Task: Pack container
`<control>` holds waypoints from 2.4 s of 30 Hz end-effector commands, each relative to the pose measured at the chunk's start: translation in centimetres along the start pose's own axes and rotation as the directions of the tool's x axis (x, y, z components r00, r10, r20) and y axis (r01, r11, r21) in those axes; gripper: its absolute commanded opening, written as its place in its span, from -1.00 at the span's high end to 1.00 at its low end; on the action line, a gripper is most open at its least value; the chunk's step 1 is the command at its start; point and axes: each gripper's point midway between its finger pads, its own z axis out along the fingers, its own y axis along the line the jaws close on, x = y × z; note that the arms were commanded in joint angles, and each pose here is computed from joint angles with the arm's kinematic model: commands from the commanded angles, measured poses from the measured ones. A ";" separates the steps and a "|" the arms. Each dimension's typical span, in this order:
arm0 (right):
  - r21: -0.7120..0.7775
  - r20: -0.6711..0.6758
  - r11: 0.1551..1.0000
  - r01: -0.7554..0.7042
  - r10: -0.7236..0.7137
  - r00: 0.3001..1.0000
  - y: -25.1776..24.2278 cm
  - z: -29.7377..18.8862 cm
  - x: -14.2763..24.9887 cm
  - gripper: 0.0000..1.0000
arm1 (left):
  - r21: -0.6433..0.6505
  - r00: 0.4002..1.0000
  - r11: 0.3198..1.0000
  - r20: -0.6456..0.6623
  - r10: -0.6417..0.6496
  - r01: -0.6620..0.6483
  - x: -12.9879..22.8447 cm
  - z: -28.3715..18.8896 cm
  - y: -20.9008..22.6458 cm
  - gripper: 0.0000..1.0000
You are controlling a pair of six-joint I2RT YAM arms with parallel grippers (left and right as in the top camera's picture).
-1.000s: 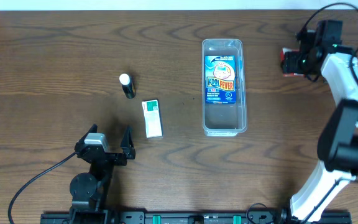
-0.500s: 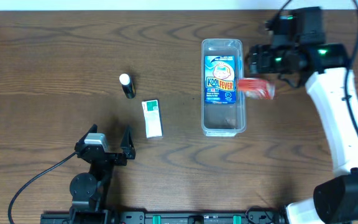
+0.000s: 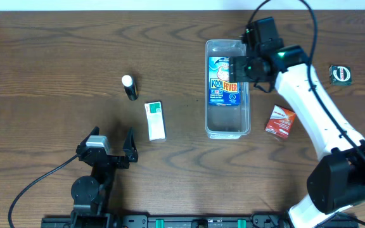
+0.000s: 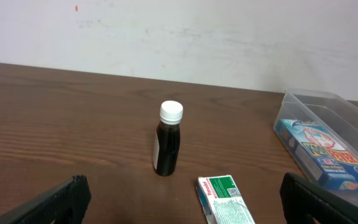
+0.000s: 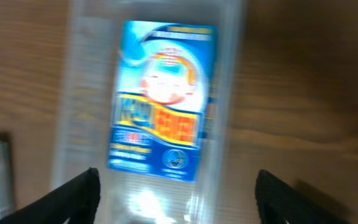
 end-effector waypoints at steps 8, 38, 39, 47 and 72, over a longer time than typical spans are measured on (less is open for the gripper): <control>0.124 -0.096 0.986 0.110 -0.099 0.990 -12.5 -5.5 2.2 -0.95 | 0.007 0.999 1.000 -0.048 0.014 -0.014 1.5 0.1 0.0 -0.96; -0.229 -0.217 0.727 0.648 -0.687 0.694 -14.1 -0.1 10.5 -0.99 | 0.007 0.999 1.000 -0.048 0.014 -0.014 1.5 0.1 0.0 -0.96; -0.239 -0.231 0.720 0.652 -0.694 0.681 -14.2 0.2 11.3 -0.98 | 0.007 0.999 1.000 -0.048 0.014 -0.014 1.5 0.1 0.0 -0.96; -0.131 -0.263 0.826 0.548 -0.562 0.784 -15.5 2.8 12.0 -0.98 | 0.007 0.999 1.000 -0.048 0.014 -0.014 1.5 0.1 0.0 -0.96; 0.385 -0.167 0.766 -0.515 0.607 0.777 -17.8 2.6 14.2 -0.98 | 0.007 0.999 1.000 -0.048 0.014 -0.014 1.5 0.1 0.0 -0.96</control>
